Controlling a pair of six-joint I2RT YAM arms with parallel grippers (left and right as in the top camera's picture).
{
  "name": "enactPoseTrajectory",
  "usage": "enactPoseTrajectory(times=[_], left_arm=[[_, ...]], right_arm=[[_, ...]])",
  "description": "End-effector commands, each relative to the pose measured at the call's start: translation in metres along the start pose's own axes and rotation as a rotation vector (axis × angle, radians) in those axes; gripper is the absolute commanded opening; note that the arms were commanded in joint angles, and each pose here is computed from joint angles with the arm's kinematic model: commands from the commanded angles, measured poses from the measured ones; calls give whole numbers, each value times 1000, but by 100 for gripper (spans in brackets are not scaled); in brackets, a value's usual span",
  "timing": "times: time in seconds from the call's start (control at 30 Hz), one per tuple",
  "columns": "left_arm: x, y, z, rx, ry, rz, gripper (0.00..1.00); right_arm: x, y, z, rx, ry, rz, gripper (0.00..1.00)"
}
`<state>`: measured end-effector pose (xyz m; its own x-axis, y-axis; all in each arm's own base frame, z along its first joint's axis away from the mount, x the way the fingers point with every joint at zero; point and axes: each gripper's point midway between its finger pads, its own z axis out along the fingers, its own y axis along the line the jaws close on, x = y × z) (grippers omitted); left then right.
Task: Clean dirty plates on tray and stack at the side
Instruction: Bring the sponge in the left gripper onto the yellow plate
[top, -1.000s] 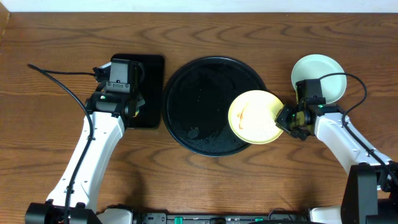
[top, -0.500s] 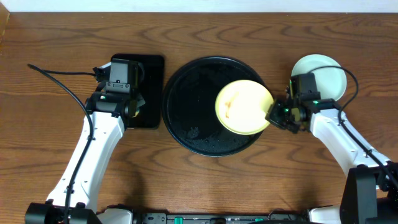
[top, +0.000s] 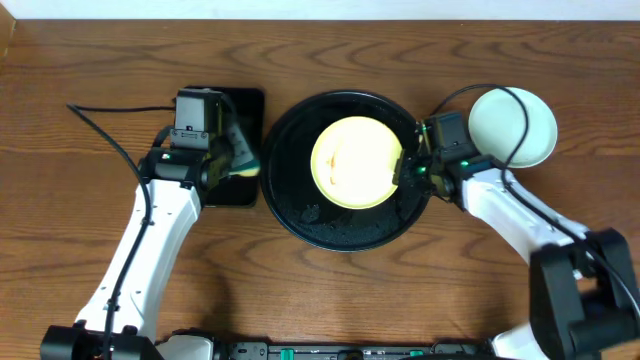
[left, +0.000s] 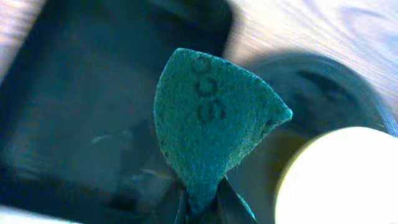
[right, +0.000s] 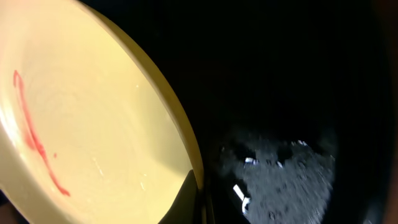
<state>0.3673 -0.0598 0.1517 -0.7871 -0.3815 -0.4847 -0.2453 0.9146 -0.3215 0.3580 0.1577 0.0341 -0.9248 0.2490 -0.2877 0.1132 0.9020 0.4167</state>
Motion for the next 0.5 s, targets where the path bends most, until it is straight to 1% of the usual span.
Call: enactPoseTrajectory(times=[0.0, 0.23, 0.37, 0.47], left_arm=[[22, -41, -1, 175, 90, 77, 8], [50, -82, 6, 236, 130, 170, 8], [68, -98, 27, 237, 181, 126, 8], [81, -107, 48, 236, 214, 121, 8]], right_arm=[[7, 3, 17, 8, 32, -45, 1], [18, 10, 28, -11, 65, -96, 1], [20, 14, 29, -16, 66, -103, 1], [20, 14, 29, -13, 65, -80, 1]])
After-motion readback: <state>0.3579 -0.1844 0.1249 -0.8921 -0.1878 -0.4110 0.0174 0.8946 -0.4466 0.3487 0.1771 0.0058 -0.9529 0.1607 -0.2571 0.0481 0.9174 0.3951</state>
